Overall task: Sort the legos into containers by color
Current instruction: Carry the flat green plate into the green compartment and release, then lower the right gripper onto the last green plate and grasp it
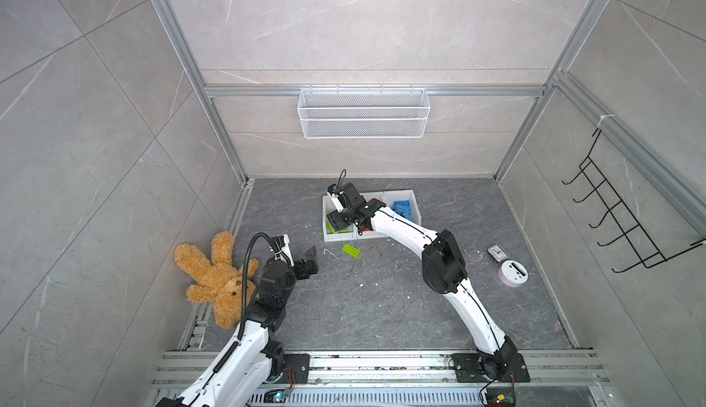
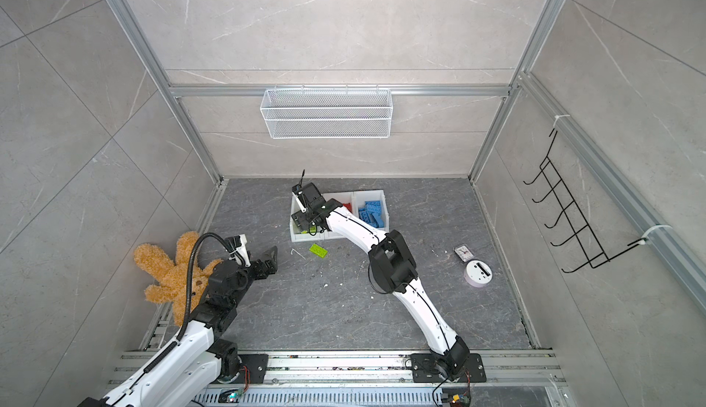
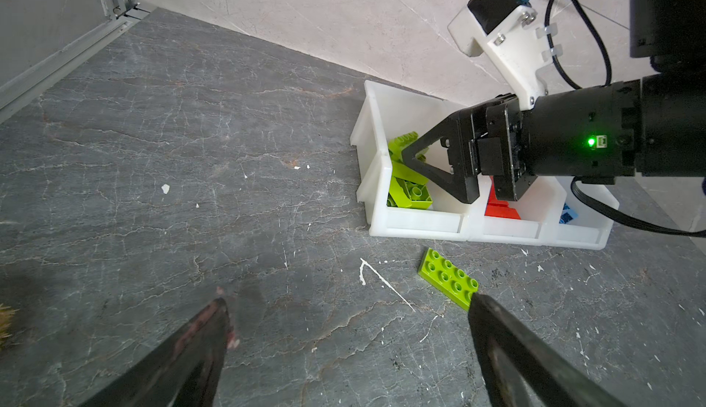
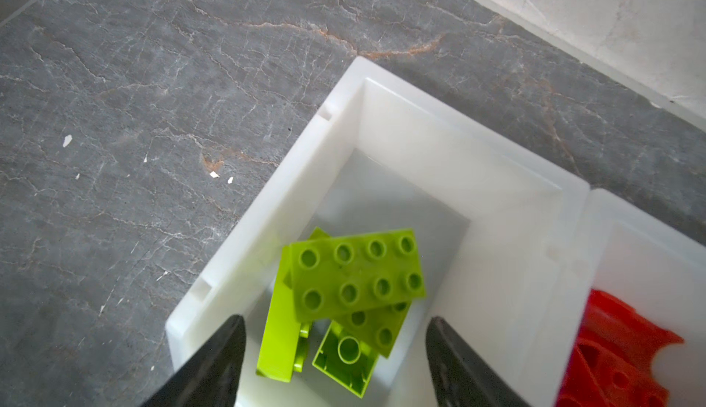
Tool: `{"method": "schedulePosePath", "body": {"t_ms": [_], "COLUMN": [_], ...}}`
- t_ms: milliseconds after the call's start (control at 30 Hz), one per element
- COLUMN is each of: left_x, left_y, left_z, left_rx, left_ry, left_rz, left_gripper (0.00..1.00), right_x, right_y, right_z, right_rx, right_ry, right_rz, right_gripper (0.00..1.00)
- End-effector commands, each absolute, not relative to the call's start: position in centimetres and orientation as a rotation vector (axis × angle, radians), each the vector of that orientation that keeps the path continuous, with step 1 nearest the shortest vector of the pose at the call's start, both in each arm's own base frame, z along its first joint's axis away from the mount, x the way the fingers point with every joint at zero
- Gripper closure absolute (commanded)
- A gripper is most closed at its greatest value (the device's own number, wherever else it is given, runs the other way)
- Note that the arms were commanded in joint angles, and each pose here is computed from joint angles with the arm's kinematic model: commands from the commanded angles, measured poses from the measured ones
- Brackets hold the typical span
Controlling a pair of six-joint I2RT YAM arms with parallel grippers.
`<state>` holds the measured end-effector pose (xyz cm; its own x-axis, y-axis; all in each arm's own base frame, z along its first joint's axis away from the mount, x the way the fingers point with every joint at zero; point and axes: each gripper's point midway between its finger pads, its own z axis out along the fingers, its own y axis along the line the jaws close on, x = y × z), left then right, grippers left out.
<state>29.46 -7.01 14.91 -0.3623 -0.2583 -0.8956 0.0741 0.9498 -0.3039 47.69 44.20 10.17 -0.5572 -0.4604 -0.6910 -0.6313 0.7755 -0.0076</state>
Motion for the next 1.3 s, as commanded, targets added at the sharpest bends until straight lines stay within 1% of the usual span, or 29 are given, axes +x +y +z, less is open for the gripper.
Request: {"method": "schedulePosePath", "body": {"t_ms": [0,133,267,467,533,600,700,767,867,1000,1267], "left_x": [29.8,29.8,29.8,29.8,29.8,29.8,29.9,30.0,30.1,30.0,29.9], "left_y": [-6.9,-6.9,-6.9,-7.0,-7.1,-7.2,-7.2,-7.3,-7.5,-7.4,-7.4], "left_z": [16.5,16.5,16.4,16.5,16.4,16.4,16.2,16.2,16.1,16.3,16.4], "left_rx": [-0.132,-0.133,-0.134,-0.135,-0.132,-0.132,-0.132,-0.129,-0.123,-0.121,-0.123], "left_ry": [1.864,1.865,1.864,1.863,1.865,1.865,1.870,1.877,1.881,1.878,1.871], "left_rz": [-0.345,-0.348,-0.350,-0.362,-0.368,-0.371,-0.372,-0.376,-0.380,-0.378,-0.382], "left_gripper": [0.01,0.01,0.01,0.01,0.01,0.01,0.01,0.01,0.01,0.00,0.01], "right_x": [47.2,45.4,41.9,36.7,35.6,34.8,34.3,34.1,34.3,35.0,35.2], "right_y": [44.2,44.0,43.0,39.4,38.4,37.8,37.3,37.9,38.7,38.5,37.9], "right_z": [12.4,15.5,17.4,15.6,14.4,12.7,9.8,8.4,7.2,5.4,3.7], "right_rx": [-0.802,-0.794,-0.770,-0.747,-0.754,-0.776,-0.821,-0.861,-0.914,-0.949,-0.976], "right_ry": [2.255,2.203,2.162,2.168,2.179,2.210,2.252,2.256,2.259,2.281,2.301], "right_rz": [0.349,0.388,0.475,0.542,0.518,0.503,0.475,0.500,0.497,0.434,0.368], "right_gripper": [0.22,0.22,0.23,0.32,0.36,0.37,0.37,0.37,0.37,0.38,0.38]}}
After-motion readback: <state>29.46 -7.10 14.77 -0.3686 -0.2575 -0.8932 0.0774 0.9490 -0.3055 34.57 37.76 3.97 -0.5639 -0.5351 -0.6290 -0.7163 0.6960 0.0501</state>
